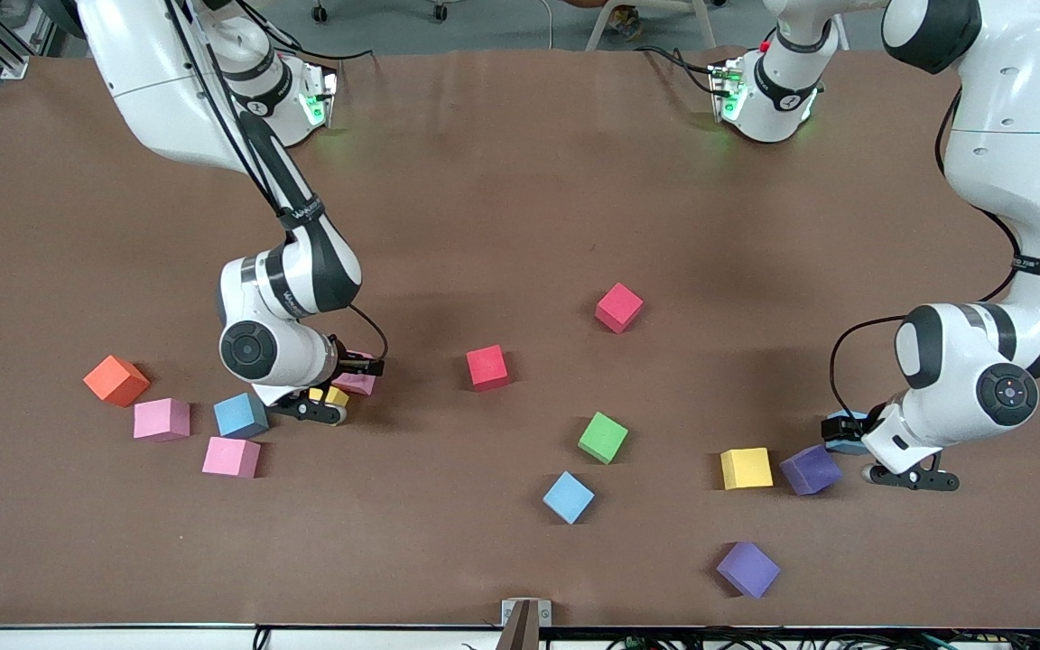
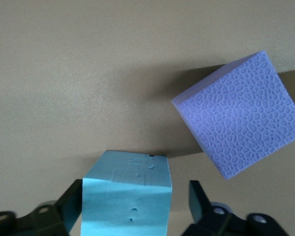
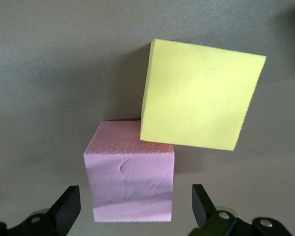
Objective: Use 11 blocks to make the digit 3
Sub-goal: 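Lift the pink cube with the right gripper while the left gripper lifts blue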
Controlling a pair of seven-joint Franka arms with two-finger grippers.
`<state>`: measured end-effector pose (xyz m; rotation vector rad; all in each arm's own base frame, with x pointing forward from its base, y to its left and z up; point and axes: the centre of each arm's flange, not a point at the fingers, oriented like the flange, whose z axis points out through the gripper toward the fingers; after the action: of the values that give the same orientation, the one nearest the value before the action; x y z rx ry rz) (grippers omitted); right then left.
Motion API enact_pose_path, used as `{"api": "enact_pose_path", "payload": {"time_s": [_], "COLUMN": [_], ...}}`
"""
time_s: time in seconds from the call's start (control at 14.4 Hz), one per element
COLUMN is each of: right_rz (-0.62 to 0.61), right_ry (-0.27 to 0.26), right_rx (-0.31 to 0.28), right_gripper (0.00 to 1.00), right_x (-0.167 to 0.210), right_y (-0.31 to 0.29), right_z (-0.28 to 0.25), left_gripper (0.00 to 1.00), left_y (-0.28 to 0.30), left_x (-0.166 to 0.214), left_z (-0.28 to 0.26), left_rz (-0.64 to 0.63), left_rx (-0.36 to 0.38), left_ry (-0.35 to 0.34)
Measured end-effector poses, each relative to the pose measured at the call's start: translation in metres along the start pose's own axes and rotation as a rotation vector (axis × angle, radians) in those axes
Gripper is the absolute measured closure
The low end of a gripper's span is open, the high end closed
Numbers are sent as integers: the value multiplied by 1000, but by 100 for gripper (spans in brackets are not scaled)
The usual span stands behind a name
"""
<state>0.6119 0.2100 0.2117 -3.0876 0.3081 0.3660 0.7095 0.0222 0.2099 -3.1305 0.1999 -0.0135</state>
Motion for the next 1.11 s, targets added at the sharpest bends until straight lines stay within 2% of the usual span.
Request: {"api": "enact_pose_path", "payload": {"time_s": [0.14, 0.21, 0.35, 0.42, 0.62, 0.76, 1.11], "right_rz": [-1, -1, 2, 4, 26, 89, 195], "right_ry": [-3, -4, -6, -6, -6, -5, 27], "right_rx": [-1, -2, -1, 1, 4, 6, 38], "right_gripper": [4, 13, 37, 42, 47, 51, 51], "right_x": [0, 0, 1, 1, 3, 3, -14], "right_y": [-1, -1, 0, 0, 1, 1, 1], "right_z": [3, 4, 5, 3, 2, -8, -98], "left_gripper": [62, 68, 68, 68, 68, 68, 68], "left_y": [-1, -1, 1, 6, 49, 97, 224], "left_x": [0, 1, 1, 0, -4, -5, -23], "left_z": [-1, -3, -11, -20, -63, -91, -143], "left_rz": [-14, -34, -70, -80, -123, -164, -251], "left_rx": [-1, -1, -2, -6, -36, -63, -123], "left_ry": [1, 3, -14, -30, -94, -106, -144]}}
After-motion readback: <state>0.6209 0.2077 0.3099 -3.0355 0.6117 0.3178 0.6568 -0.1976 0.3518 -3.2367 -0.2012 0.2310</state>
